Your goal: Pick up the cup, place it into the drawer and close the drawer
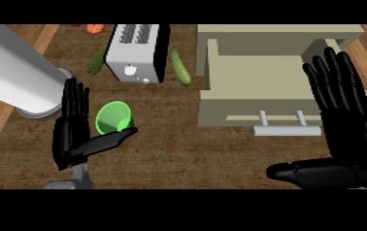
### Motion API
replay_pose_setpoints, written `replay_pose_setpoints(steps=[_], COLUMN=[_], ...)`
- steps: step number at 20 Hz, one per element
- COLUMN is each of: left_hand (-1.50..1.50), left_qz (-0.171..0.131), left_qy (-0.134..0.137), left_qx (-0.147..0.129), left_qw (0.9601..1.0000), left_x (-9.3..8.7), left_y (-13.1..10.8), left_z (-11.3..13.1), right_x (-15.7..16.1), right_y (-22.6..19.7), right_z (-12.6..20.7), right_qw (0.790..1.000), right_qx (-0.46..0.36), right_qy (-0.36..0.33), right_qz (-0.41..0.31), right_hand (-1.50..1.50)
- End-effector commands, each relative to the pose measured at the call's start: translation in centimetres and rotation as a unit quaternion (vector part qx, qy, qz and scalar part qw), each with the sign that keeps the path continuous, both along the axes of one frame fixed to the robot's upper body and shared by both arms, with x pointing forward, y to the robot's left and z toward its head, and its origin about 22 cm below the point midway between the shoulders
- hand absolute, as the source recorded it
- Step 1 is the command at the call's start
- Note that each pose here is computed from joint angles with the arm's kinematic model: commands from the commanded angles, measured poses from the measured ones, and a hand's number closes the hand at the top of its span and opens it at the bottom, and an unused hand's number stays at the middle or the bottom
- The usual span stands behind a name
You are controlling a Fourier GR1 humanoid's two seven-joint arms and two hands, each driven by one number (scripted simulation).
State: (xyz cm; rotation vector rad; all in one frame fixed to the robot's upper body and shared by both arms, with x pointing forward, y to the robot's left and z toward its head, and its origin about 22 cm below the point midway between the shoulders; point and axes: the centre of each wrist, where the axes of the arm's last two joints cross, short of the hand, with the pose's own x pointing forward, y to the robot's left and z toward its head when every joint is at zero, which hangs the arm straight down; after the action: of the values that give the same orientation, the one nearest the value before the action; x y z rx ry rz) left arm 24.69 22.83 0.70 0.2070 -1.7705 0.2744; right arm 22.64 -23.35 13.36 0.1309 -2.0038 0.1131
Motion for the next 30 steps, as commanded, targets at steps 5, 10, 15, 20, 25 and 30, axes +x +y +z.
replay_pose_setpoints(steps=[5, 10, 15, 20, 25, 30], left_hand=[-1.5, -1.5, -1.5, -1.5, -1.5, -1.5], left_qz=[0.005, 0.014, 0.001, 0.026, 0.023, 0.021], left_qy=[0.014, 0.029, 0.039, 0.039, 0.039, 0.041], left_qx=[-0.005, -0.006, -0.005, -0.005, -0.014, -0.016], left_qw=[0.9999, 0.9994, 0.9992, 0.9989, 0.9989, 0.9988], left_x=[-0.4, -0.4, -0.8, 1.1, -1.5, -0.7], left_y=[1.5, 2.7, 2.0, 1.7, 3.2, 4.0], left_z=[-4.6, -6.4, -8.5, -11.1, -13.3, -12.1], right_x=[0.2, 1.0, 0.1, 0.3, -0.1, 0.9], right_y=[0.3, 0.2, -0.4, -0.3, 0.0, -0.1], right_z=[-0.6, 1.2, 1.5, 0.9, 0.4, 2.1], right_qw=[1.0, 1.0, 1.0, 1.0, 1.0, 1.0], right_qx=[0.005, 0.0, -0.001, 0.004, 0.0, -0.007], right_qy=[-0.003, 0.001, -0.01, -0.005, 0.002, -0.004], right_qz=[0.001, 0.004, 0.012, 0.011, 0.012, 0.012], right_hand=[-1.5, -1.5, -1.5, -1.5, -1.5, -1.5])
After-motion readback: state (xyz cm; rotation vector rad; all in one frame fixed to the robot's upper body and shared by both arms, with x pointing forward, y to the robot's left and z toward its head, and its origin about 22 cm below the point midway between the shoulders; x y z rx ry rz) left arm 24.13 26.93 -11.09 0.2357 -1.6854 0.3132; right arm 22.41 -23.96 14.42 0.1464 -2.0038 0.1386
